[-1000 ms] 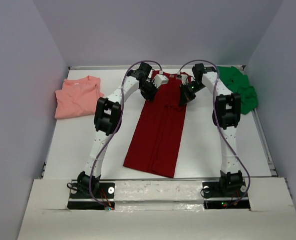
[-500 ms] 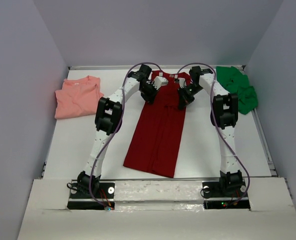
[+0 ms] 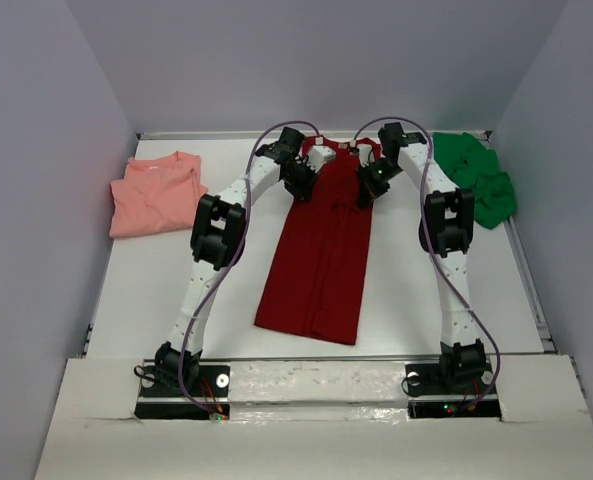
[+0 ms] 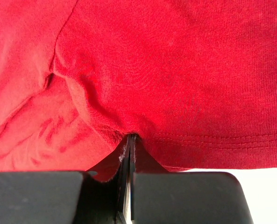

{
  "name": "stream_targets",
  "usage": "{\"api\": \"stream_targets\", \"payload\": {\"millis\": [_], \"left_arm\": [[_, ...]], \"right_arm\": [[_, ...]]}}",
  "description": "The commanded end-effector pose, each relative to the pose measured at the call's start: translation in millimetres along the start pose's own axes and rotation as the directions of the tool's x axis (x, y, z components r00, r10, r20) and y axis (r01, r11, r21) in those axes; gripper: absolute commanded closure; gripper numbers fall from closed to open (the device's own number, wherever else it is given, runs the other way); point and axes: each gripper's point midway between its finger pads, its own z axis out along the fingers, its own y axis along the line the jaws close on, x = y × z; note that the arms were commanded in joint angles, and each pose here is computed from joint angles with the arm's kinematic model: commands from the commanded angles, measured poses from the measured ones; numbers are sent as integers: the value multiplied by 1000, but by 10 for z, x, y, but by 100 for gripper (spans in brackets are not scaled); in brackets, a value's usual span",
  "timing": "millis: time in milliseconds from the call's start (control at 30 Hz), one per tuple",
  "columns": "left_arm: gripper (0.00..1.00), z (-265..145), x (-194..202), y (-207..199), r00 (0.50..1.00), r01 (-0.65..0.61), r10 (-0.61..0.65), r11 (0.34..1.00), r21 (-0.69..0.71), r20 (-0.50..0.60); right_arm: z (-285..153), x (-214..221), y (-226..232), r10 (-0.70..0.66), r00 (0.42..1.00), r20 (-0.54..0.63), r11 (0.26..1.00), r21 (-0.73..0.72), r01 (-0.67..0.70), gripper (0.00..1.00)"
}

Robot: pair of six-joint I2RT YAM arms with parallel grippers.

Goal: Fold and stack the t-shirts
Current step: Fold the tshirt

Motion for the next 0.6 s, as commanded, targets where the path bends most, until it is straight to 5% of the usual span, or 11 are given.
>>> {"api": "stream_targets", "payload": {"millis": [0,567], "left_arm": [[100,-1,-280,131,996,35,-29,997,-75,84],[100,-97,-468,435,984,109,-73,968,-228,161]], "right_arm": [[94,-276,-308,-81,994,67,989,132,72,100],[-122,-960,-762,-265,940,215,908,384,168,100]]}}
